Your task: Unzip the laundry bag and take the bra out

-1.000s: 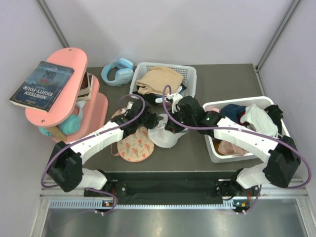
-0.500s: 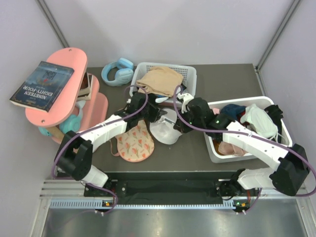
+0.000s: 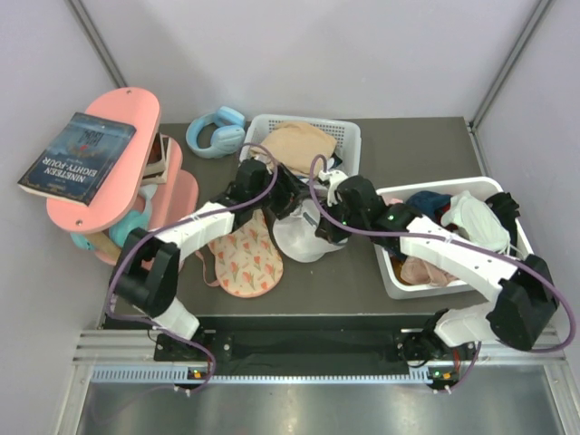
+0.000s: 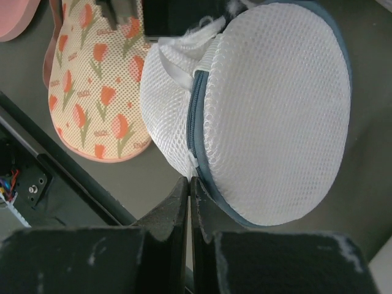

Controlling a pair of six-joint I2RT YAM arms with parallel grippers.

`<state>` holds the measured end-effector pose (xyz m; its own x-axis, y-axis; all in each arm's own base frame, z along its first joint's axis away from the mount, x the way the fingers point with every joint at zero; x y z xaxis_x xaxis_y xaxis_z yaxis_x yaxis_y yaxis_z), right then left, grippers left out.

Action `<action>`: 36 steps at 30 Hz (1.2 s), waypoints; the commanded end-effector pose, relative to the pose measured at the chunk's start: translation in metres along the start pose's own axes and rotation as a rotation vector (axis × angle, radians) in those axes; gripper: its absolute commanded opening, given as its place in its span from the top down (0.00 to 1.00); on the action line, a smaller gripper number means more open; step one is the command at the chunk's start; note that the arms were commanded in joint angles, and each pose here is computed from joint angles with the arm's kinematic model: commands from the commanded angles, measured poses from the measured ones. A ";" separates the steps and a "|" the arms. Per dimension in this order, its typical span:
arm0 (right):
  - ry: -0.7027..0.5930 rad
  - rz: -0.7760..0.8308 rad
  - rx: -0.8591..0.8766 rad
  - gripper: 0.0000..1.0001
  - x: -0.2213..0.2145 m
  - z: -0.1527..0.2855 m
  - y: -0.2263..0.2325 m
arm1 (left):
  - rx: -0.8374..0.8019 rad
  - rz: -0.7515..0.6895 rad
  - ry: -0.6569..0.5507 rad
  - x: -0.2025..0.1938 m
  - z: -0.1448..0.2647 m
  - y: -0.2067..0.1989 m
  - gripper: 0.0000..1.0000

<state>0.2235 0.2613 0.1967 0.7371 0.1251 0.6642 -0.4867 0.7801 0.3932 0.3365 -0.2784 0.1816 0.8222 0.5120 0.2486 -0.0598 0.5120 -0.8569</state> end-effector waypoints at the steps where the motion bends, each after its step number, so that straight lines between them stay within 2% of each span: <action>1: -0.042 0.030 0.102 1.00 0.024 -0.005 0.025 | 0.070 -0.144 -0.094 0.016 0.047 -0.021 0.22; 2: -0.031 0.034 0.107 1.00 0.026 -0.010 0.026 | 0.086 -0.159 -0.129 0.019 0.058 -0.025 0.22; 6: -0.005 0.055 0.149 1.00 0.028 -0.022 0.039 | 0.224 -0.147 -0.116 0.006 0.087 -0.003 0.20; 8: 0.013 0.062 0.168 1.00 0.027 -0.028 0.044 | 0.229 -0.121 -0.106 -0.002 0.095 0.003 0.21; 13: 0.040 0.086 0.221 1.00 0.021 -0.036 0.059 | 0.185 -0.044 -0.069 -0.020 0.094 0.008 0.25; 22: 0.047 0.108 0.233 1.00 0.015 -0.034 0.064 | 0.247 -0.031 -0.002 -0.039 0.089 0.027 0.30; 24: 0.045 0.109 0.237 1.00 0.016 -0.034 0.065 | 0.208 -0.016 -0.007 -0.040 0.086 0.024 0.33; 27: 0.045 0.114 0.237 1.00 0.016 -0.033 0.065 | 0.182 -0.004 0.007 -0.043 0.079 0.024 0.43; 29: 0.040 0.120 0.236 1.00 0.016 -0.032 0.066 | 0.190 -0.010 0.025 -0.043 0.072 0.025 0.53; 30: 0.041 0.118 0.233 1.00 0.016 -0.031 0.065 | 0.190 -0.015 0.035 -0.044 0.071 0.025 0.67; 33: 0.037 0.119 0.231 1.00 0.016 -0.030 0.066 | 0.197 -0.015 0.034 -0.043 0.066 0.028 0.97; 34: 0.041 0.117 0.226 1.00 0.015 -0.030 0.065 | 0.194 -0.017 0.030 -0.042 0.065 0.027 1.00; 36: 0.046 0.116 0.222 1.00 0.014 -0.030 0.064 | 0.193 -0.022 0.026 -0.041 0.065 0.025 1.00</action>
<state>0.2159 0.3197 0.1804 0.7466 0.2666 0.6095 -0.6032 0.6576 0.4513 0.2545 -0.2354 0.1654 0.8505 0.4829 0.2083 -0.2008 0.6643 -0.7200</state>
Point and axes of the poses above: each gripper's point midway between its finger pads, its own z axis back along the fingers, its own y axis along the line the jaws close on, x = y × z, the point moved 4 cm from there along z, back along the fingers, and after that the axes turned 6 degrees about -z, right-handed, at the moved point
